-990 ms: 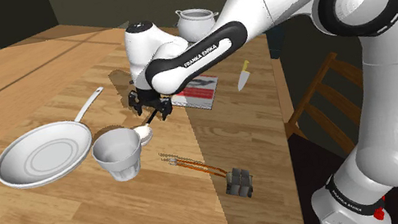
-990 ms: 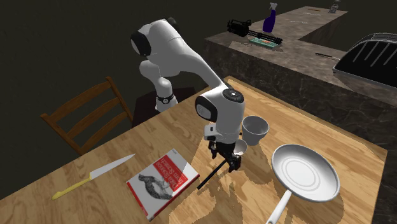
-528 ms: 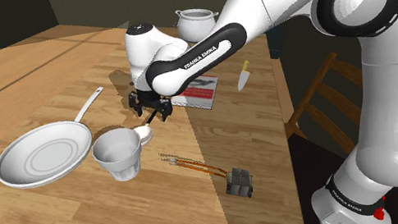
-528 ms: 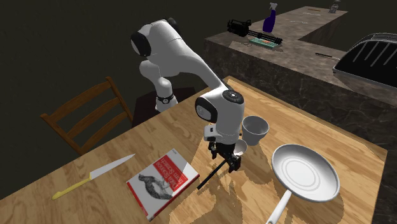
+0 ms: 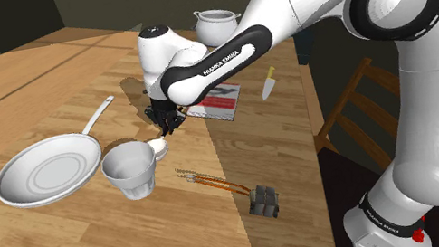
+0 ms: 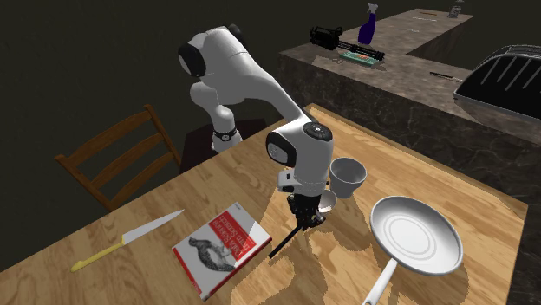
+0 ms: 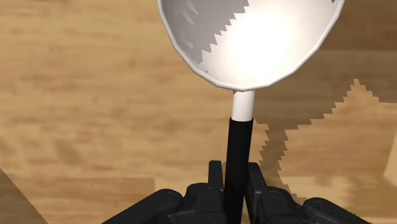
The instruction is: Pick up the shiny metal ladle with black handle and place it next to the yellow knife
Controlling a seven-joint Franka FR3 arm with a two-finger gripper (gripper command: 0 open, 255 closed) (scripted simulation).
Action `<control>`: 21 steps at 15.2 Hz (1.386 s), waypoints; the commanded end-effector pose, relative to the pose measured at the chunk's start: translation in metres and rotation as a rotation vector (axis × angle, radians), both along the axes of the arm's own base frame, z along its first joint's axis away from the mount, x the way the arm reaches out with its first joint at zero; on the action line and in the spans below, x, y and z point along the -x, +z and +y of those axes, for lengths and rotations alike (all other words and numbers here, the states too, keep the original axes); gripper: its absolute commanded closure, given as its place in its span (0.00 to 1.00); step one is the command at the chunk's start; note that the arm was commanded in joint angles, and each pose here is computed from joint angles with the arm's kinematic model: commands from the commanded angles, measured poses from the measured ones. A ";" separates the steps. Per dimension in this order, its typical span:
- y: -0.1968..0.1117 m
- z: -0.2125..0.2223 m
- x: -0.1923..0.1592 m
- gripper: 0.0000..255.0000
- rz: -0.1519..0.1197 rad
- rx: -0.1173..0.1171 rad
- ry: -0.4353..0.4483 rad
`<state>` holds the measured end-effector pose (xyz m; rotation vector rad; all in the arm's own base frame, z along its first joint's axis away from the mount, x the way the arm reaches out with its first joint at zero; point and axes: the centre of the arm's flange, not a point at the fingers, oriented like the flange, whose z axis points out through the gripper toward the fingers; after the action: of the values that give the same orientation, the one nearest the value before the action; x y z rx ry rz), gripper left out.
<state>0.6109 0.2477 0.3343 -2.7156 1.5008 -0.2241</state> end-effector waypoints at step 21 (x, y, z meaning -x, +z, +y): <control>0.099 0.000 0.000 1.00 0.001 0.001 0.000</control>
<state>0.6112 0.2479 0.4267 -2.7163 1.5017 -0.2231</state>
